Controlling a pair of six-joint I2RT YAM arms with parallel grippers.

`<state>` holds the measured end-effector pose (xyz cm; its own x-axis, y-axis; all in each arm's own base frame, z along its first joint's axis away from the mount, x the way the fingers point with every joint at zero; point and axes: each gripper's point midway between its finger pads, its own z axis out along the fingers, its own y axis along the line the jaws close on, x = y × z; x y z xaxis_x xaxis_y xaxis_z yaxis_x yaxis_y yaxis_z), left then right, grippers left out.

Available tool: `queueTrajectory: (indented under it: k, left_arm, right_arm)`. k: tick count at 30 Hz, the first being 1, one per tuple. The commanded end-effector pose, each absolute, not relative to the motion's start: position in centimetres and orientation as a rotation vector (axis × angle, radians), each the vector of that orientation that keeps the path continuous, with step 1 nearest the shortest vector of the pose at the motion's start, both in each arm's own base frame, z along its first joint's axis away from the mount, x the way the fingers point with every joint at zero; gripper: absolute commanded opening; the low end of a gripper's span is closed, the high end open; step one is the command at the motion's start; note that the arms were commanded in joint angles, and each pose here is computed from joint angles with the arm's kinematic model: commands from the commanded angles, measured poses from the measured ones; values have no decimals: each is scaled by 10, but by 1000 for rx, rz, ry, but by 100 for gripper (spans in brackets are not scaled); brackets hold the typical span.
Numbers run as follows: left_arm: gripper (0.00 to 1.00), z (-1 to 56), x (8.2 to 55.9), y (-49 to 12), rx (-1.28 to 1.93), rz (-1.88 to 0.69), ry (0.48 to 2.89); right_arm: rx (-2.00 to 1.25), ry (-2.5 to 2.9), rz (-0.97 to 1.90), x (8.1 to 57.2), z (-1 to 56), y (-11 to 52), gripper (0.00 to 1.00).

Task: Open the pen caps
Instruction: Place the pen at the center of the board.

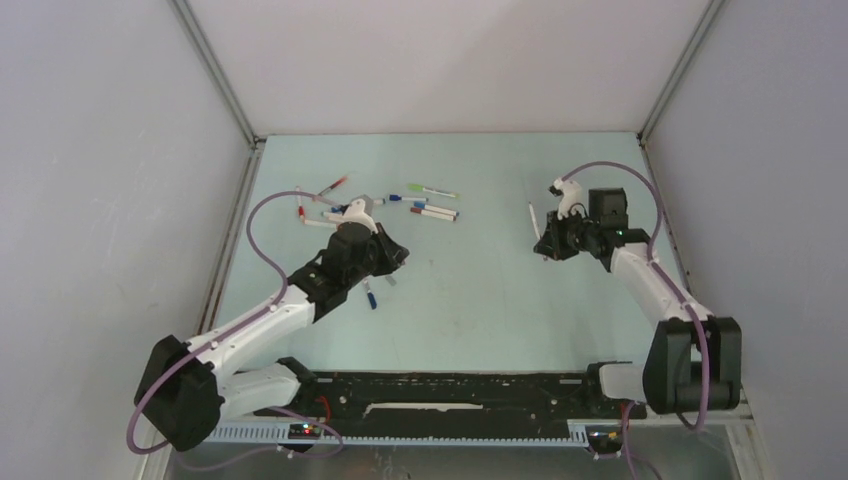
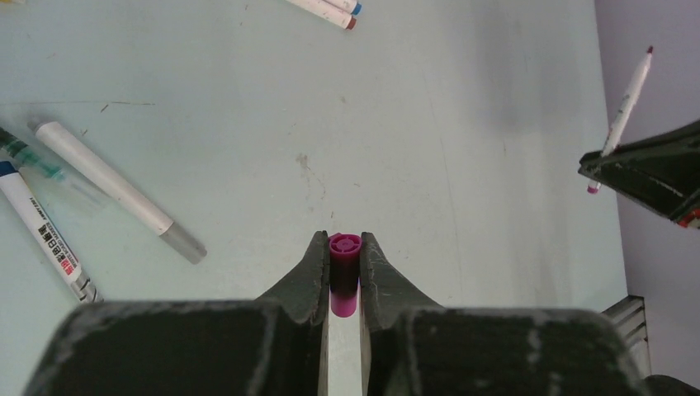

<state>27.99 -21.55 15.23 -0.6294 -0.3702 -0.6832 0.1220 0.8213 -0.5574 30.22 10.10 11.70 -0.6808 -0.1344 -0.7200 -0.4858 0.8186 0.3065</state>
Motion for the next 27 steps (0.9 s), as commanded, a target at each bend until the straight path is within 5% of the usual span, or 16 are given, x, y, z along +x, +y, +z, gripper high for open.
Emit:
queueTrajectory:
  k: [1,27]
  left_arm:
    - [3,153,283,-218,-160,-735,2133]
    - [2,122,285,-234,-168,-776,2208]
  right_arm:
    - [-420,2362,471,332,108,93,3]
    - [-320,2691,323,363,22,77,25]
